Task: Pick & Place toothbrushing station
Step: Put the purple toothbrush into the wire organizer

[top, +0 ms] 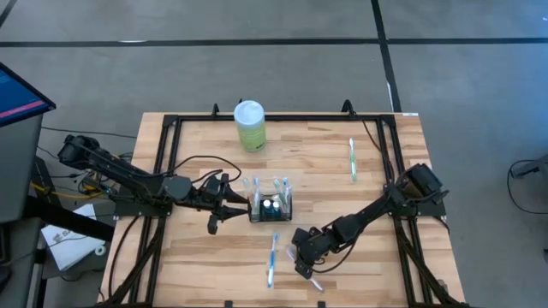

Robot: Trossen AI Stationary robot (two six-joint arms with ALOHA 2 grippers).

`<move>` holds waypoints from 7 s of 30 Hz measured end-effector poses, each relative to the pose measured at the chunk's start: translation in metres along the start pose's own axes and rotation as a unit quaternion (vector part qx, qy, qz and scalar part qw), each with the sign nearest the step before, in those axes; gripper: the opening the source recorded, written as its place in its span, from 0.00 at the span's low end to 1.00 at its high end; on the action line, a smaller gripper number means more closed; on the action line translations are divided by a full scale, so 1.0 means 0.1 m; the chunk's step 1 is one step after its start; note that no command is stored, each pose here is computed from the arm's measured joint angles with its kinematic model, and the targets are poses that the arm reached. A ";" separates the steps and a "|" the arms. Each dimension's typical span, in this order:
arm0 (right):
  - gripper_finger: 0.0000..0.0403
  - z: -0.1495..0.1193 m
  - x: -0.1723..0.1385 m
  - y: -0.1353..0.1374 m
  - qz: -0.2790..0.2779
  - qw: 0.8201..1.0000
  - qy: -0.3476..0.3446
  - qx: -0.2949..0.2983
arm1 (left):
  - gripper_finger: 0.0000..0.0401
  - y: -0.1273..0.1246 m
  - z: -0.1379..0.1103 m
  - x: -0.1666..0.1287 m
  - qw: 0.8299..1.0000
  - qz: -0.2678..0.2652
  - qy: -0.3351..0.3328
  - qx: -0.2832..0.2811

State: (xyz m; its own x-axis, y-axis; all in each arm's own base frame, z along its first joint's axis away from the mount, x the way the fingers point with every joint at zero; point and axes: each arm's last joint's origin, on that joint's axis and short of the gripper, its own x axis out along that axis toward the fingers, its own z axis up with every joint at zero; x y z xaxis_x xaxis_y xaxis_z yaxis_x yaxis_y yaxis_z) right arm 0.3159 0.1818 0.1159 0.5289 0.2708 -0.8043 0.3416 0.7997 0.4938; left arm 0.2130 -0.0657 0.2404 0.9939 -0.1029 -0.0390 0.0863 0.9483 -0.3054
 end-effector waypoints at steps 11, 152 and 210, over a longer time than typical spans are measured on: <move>0.03 0.04 0.01 0.08 -0.015 0.999 0.012 -0.032 | 0.37 -0.03 -0.01 -0.01 1.000 -0.006 0.001 0.000; 0.00 1.50 -1.26 0.95 -0.080 0.886 -0.365 -0.275 | 0.02 -0.23 0.16 0.00 0.984 -0.041 -0.141 0.103; 0.00 1.19 -1.35 1.03 -0.159 0.879 -0.343 -0.291 | 0.02 0.25 -0.60 0.24 0.990 0.088 -0.061 0.092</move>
State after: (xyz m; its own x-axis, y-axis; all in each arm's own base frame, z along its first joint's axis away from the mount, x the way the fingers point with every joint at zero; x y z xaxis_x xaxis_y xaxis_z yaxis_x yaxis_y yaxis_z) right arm 0.3719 0.1641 0.3146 0.8909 -0.2427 -0.3840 0.2068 0.9693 -0.1328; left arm 0.2347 -0.0629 0.1750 0.9945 0.0958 0.0426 -0.0899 0.9881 -0.1247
